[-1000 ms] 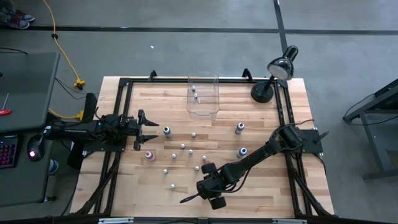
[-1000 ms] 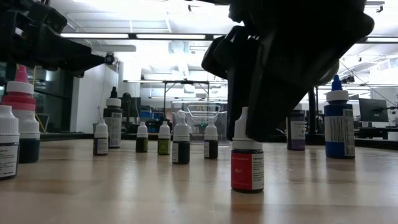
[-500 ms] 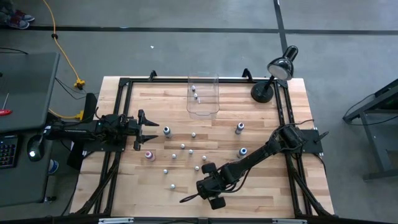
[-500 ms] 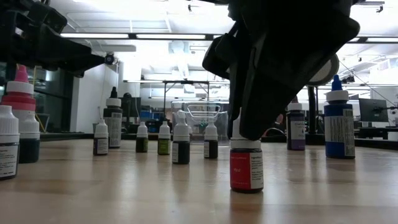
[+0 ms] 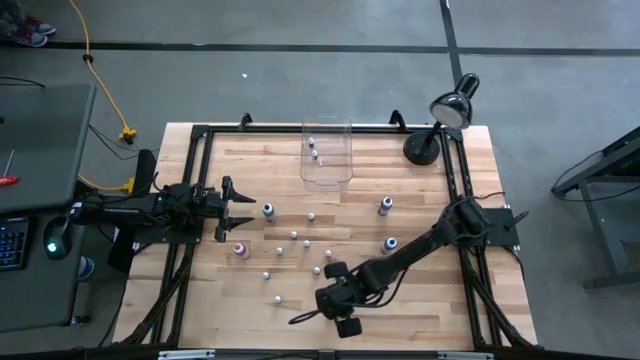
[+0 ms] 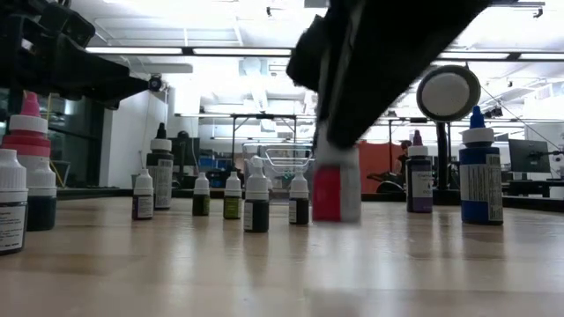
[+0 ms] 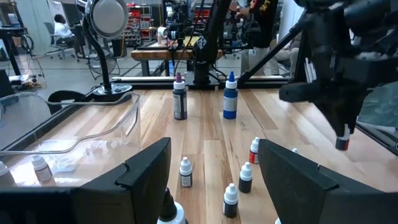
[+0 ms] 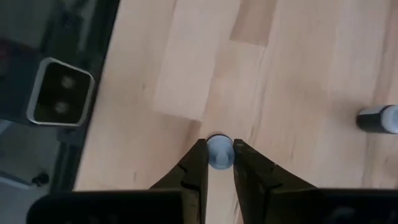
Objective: Pick & Place food coloring
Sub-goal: Put the small food coloring bottle into the transparent bin
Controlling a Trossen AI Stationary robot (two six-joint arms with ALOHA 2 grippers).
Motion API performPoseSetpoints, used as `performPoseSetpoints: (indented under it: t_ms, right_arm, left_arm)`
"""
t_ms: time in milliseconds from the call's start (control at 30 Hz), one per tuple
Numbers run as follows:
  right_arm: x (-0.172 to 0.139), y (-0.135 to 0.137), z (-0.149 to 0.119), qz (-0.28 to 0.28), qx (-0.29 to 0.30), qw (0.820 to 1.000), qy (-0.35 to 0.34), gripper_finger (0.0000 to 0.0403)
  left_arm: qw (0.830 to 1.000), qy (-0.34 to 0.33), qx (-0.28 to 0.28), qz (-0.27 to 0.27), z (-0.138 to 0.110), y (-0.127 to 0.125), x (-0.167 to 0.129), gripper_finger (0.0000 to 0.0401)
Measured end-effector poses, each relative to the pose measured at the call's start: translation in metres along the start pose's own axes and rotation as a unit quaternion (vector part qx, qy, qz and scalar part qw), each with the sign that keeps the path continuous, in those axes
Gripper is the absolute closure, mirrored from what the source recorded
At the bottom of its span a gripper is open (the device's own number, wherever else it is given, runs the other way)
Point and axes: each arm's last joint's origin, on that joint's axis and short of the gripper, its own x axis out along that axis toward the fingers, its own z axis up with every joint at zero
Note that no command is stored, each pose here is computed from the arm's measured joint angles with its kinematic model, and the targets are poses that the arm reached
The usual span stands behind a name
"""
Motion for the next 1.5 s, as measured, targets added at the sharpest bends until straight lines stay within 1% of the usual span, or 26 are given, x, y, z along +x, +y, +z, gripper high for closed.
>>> performPoseSetpoints:
  t_ms: [233,400,567,733,867,1033,1200,1333,1500]
  right_arm:
    - [-0.038,0.001,0.010,0.001,0.006,0.999,-0.044,0.0356]
    - [-0.069,-0.005,0.017,0.003,0.026,0.998,-0.061,0.0354]
    - [-0.107,-0.015,0.036,-0.031,0.020,0.998,-0.052,0.0356]
    - [-0.156,-0.037,0.057,-0.089,0.014,0.993,-0.072,0.0354]
    - [-0.188,-0.061,0.068,-0.137,0.030,0.986,-0.090,0.0354]
    - [-0.211,-0.099,0.076,-0.197,0.071,0.971,-0.114,0.0353]
    - [-0.222,-0.147,0.079,-0.231,0.133,0.955,-0.130,0.0354]
    - [-0.228,-0.188,0.077,-0.263,0.186,0.937,-0.137,0.0353]
    - [-0.228,-0.239,0.072,-0.293,0.235,0.917,-0.133,0.0350]
  left_arm:
    - [1.000,0.000,0.000,0.000,0.000,0.000,0.000,0.0162]
    - [1.000,0.000,0.000,0.000,0.000,0.000,0.000,0.0162]
    - [1.000,0.000,0.000,0.000,0.000,0.000,0.000,0.0162]
    - [1.000,0.000,0.000,0.000,0.000,0.000,0.000,0.0162]
    - [1.000,0.000,0.000,0.000,0.000,0.000,0.000,0.0162]
    - [1.000,0.000,0.000,0.000,0.000,0.000,0.000,0.0162]
    - [1.000,0.000,0.000,0.000,0.000,0.000,0.000,0.0162]
    - [1.000,0.000,0.000,0.000,0.000,0.000,0.000,0.0162]
    - [1.000,0.000,0.000,0.000,0.000,0.000,0.000,0.0162]
